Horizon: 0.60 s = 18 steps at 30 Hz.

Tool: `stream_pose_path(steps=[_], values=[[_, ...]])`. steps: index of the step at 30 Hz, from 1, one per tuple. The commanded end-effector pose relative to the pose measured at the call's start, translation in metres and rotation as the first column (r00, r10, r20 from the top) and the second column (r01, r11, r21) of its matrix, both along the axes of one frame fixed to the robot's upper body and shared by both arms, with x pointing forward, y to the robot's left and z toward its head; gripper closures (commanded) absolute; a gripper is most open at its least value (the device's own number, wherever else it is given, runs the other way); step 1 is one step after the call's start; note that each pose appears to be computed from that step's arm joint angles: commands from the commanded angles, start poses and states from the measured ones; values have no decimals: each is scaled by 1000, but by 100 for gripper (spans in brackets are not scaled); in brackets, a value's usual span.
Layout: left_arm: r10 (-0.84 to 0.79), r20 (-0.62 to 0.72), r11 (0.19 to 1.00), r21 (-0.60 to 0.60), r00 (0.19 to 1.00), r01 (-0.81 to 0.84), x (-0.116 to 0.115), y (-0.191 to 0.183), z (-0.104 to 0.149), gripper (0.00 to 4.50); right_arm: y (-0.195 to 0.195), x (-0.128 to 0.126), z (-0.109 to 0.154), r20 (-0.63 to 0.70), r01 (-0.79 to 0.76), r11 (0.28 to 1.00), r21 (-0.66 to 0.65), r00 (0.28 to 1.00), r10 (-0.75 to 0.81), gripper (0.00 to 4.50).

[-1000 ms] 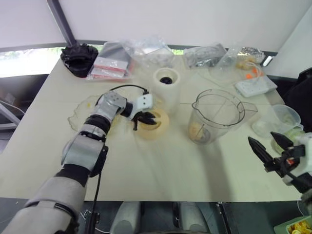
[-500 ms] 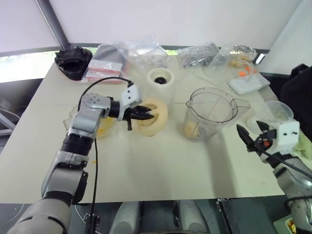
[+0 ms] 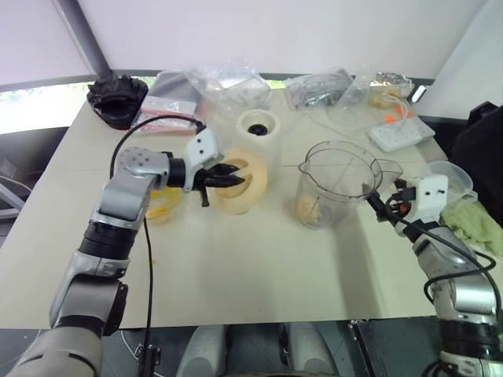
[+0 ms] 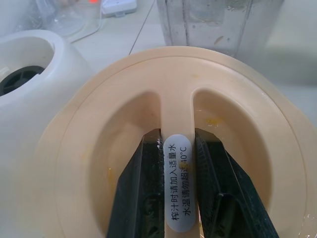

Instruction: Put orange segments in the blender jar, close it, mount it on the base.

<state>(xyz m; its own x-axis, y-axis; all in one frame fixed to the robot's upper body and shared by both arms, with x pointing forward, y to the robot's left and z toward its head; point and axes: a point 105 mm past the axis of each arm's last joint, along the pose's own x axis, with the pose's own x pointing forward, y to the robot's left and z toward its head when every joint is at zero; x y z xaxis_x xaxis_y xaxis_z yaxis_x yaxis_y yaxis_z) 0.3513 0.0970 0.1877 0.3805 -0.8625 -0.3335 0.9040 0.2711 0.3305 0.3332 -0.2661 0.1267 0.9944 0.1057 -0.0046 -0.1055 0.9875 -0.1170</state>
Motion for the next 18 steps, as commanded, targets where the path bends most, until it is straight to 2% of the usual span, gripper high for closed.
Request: stream_pose_path(steps=[1,2,5,6,9,12,14,18], values=[[-7,54,1000,-30,999,8,-6,0,18,424,1,7,11,58,1,1000,-14,998,0,154],[-5,54,999,-34,999,7,-7,1,20,424,1,8,12,61,0,1000,-14,998,1,184],[9,67,999,-44,998,-6,-7,6,29,424,7,11,12,66,-25,1000,-10,997,26,335],[12,70,999,-44,997,-9,-7,8,31,424,9,11,13,69,-32,999,-10,997,33,362],[21,95,998,-57,995,-16,-5,14,46,424,19,12,16,80,-58,998,-12,995,59,361],[22,132,995,-100,991,-9,-1,19,77,424,44,10,27,117,-128,992,-3,985,127,361],[19,147,994,-110,989,-3,2,19,89,424,55,9,31,126,-158,987,1,980,157,361],[-53,198,987,-137,979,82,2,5,126,424,103,3,38,153,-278,960,38,951,269,361]])
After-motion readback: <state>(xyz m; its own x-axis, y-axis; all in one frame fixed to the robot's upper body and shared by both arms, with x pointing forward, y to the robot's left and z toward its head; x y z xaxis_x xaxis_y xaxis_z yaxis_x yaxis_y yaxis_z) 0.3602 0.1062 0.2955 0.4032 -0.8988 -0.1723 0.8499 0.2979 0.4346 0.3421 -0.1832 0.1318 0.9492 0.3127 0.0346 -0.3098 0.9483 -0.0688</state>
